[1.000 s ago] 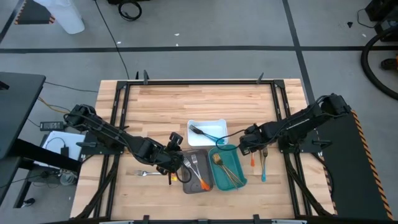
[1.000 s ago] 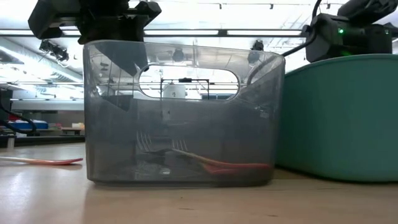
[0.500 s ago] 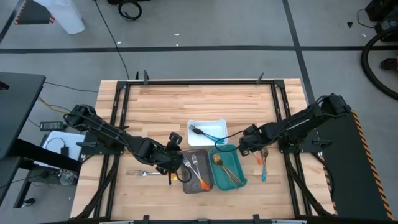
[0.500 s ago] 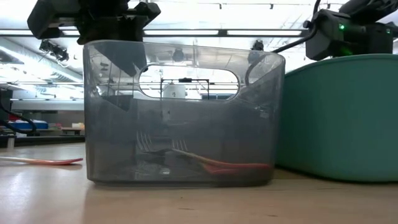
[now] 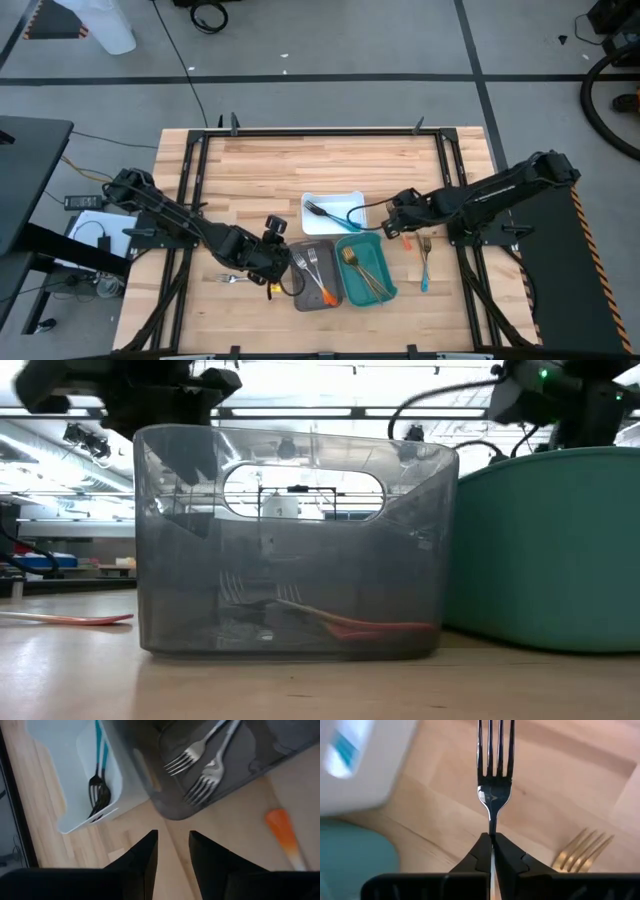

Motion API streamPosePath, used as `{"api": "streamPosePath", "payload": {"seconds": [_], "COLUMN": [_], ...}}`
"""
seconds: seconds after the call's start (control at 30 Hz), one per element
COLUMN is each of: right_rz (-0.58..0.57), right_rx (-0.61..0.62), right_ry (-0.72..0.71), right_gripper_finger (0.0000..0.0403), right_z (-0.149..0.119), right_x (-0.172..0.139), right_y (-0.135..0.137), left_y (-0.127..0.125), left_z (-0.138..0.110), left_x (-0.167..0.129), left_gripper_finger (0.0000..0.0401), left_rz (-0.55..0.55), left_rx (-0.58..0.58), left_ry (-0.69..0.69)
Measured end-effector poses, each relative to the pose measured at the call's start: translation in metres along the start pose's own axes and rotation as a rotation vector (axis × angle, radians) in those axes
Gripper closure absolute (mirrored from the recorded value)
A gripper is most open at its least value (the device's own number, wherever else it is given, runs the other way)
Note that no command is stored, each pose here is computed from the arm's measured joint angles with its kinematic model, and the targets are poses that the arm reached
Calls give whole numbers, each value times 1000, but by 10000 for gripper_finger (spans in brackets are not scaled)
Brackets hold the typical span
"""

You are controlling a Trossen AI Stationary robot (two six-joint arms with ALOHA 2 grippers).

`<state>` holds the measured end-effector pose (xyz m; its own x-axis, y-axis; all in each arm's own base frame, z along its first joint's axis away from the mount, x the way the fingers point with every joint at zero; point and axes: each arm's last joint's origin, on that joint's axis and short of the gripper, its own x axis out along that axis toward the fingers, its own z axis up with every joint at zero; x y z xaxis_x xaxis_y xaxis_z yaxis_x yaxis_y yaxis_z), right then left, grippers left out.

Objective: Sort silverware by color (type)
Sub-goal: Put the orange fork into the black bin

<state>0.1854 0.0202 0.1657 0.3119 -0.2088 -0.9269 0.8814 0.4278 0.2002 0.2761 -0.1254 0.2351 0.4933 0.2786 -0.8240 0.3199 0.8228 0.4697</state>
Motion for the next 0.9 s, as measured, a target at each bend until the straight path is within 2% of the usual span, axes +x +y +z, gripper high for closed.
{"api": "streamPosePath", "payload": {"seconds": [0.43, 0.73, 0.9], "right_rz": [318, 446, 538], "right_rx": [-18, -36, -38], "right_ry": [-185, -289, -349], "right_gripper_finger": [388, 388, 388], "right_z": [25, 36, 40], "right_x": [-37, -53, -62], "right_y": [3, 4, 8], "left_y": [-29, -54, -60], "left_z": [2, 1, 0], "left_x": [-16, -30, -33], "left_gripper_finger": [283, 283, 283], "left_rz": [-41, -96, -106], "left_rx": [15, 31, 0], "left_ry": [-47, -84, -90]}}
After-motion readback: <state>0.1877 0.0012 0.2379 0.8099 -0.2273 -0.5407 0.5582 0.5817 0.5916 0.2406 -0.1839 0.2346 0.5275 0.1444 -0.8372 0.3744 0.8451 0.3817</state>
